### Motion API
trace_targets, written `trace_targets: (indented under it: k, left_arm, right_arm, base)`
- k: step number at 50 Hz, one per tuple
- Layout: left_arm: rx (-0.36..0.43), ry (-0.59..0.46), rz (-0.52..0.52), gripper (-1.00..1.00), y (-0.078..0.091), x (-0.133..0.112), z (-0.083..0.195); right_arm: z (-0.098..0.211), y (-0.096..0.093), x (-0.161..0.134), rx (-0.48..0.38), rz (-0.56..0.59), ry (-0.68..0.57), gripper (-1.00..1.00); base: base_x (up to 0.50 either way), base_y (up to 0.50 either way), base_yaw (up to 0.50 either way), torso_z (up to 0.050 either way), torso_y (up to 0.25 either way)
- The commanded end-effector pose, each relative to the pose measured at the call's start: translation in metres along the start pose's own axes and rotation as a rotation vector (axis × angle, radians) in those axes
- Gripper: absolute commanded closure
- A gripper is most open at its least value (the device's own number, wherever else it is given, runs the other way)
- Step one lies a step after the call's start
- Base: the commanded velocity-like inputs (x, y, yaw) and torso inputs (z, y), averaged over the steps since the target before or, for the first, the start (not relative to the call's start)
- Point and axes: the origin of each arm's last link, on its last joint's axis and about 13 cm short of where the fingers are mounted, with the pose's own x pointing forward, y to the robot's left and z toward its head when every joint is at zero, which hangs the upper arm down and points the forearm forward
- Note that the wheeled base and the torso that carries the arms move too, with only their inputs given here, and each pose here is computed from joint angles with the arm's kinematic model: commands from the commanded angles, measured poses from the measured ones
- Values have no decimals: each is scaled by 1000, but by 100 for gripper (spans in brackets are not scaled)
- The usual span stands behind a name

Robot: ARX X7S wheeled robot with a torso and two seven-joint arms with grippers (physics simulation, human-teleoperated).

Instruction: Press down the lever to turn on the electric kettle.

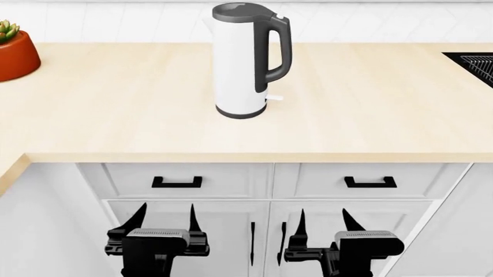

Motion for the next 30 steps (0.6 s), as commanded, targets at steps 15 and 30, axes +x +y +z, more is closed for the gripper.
trace_targets:
  k: [15, 30]
  left_arm:
    - [52, -55, 72, -100, 6, 7, 73]
    - [116, -94, 59, -100, 14, 14, 128]
  right_arm:
    - [43, -9, 12, 45, -23, 5, -100]
    - [129, -13, 10, 39, 12, -94, -100]
  base:
    - [0, 0, 0, 0, 0]
    - [0, 0, 0, 0, 0]
